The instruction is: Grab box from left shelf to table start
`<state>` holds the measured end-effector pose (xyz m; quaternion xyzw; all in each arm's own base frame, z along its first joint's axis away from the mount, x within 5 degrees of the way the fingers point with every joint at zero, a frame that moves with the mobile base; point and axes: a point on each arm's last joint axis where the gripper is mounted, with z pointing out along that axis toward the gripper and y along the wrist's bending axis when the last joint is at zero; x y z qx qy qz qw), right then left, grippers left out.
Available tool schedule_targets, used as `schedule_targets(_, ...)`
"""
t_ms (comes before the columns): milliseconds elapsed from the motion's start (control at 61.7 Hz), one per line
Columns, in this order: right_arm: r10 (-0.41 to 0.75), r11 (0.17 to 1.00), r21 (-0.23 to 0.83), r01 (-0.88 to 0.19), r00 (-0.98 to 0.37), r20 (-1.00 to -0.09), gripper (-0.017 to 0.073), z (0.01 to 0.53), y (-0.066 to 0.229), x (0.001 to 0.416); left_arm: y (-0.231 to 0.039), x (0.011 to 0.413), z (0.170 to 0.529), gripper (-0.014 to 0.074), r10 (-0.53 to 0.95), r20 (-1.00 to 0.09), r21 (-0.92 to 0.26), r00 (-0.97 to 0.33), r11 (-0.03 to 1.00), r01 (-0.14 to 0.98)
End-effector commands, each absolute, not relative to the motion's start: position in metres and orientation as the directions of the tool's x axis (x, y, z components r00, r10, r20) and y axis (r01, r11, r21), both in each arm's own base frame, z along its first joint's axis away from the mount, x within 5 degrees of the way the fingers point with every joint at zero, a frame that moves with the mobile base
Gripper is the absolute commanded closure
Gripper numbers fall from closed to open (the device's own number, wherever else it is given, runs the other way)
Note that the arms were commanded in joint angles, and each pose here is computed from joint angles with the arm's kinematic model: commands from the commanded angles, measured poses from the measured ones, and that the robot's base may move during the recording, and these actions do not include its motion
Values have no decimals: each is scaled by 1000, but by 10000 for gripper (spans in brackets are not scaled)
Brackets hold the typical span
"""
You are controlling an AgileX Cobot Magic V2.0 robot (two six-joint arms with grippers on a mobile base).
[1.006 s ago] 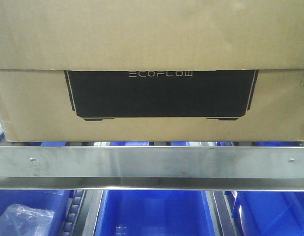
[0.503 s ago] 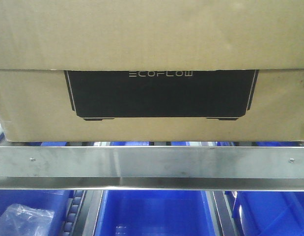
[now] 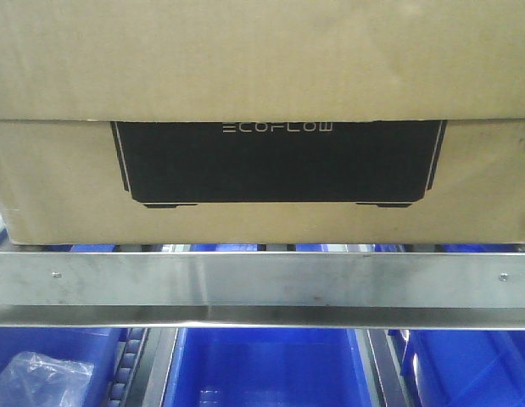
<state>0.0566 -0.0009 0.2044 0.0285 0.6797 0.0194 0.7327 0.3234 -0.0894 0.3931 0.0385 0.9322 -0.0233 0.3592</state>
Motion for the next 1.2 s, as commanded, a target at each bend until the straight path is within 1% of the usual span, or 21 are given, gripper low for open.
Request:
schedule_targets(0,47,999,50,14,165,-985,523,213,-1,56,-87,316,421,255,40,-753,-35,-657,994,100)
schedule_targets(292,47,999,50,14,165,-985,523,213,-1,56,-87,314,419,363,36,-738,-42,-673,994,99)
schedule_targets(438,47,999,50,14,165,-985,523,213,-1,56,-88,314,419,438,28,-737,-53,-676,994,99)
schedule_targets(535,47,999,50,14,165,-985,523,213,-1,56,-88,314,419,511,29,-735,-52,-677,994,99)
schedule_targets(616,47,999,50,14,165,-985,523,213,-1,56,-88,314,419,588,29,-734,-52,-679,994,99)
schedule_targets(762,47,999,50,14,165,-985,523,213,-1,56,-88,314,419,681,29,-733,-52,-680,994,98)
schedule_targets(924,47,999,50,14,165,-985,523,213,-1,56,-88,314,419,679,20,-732,-58,-681,994,92)
schedule_targets(1038,47,999,50,14,165,-985,523,213,-1,56,-88,314,419,679,-47,-724,-108,-689,993,45)
schedule_targets(1184,47,999,50,14,165,-985,523,213,-1,56,-86,314,419,679,-112,-720,-140,-685,990,-14)
